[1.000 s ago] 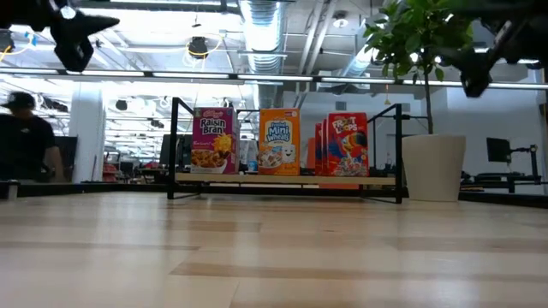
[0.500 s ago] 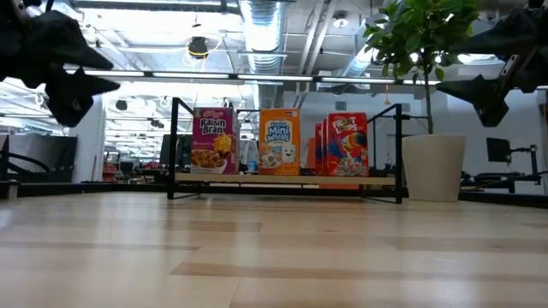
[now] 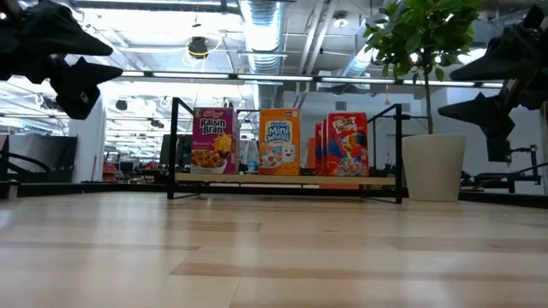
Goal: Stack cereal on shelf
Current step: Return to Home Position
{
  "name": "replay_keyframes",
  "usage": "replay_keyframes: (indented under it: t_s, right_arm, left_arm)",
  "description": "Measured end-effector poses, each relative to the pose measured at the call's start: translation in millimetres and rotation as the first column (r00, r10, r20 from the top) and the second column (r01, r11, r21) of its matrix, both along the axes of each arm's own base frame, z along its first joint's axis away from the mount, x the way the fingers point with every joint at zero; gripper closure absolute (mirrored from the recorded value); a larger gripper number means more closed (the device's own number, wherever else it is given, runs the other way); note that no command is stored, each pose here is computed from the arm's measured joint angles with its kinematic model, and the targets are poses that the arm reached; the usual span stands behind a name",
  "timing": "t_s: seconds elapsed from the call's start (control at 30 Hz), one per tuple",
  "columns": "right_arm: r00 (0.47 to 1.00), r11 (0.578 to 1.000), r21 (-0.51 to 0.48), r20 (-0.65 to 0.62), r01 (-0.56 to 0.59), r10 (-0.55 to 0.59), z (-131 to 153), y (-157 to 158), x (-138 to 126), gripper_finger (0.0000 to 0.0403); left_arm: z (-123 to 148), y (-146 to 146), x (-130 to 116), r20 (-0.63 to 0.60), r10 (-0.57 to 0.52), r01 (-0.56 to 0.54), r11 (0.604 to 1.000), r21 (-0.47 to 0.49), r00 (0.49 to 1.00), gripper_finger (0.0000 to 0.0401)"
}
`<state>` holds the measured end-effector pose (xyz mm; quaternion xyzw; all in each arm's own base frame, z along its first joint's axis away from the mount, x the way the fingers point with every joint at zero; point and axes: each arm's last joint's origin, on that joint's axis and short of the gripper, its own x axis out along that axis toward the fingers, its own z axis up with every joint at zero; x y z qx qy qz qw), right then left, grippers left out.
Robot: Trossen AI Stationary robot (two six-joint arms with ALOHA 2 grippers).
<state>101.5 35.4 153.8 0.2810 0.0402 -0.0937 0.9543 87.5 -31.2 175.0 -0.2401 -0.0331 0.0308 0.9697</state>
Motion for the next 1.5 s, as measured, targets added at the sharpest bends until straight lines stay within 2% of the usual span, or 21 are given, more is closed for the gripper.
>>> replay_keyframes:
  t_s: [0.1,1.5]
  right_arm:
    - [1.0,1.0,-0.007,-0.012,0.0,0.0,-1.2,0.2,0.4,0.0097]
    - [1.0,1.0,-0.009,-0.019,0.0,0.0,-2.2,0.2,0.4,0.0097]
  left_arm:
    - [0.0,-0.1,0.0,0.002,-0.003,0.004,1.0,-0.026,1.0,0.0267]
    - [-0.2,-0.2,0.0,0.001,-0.006,0.006,1.0,-0.02,1.0,0.0267]
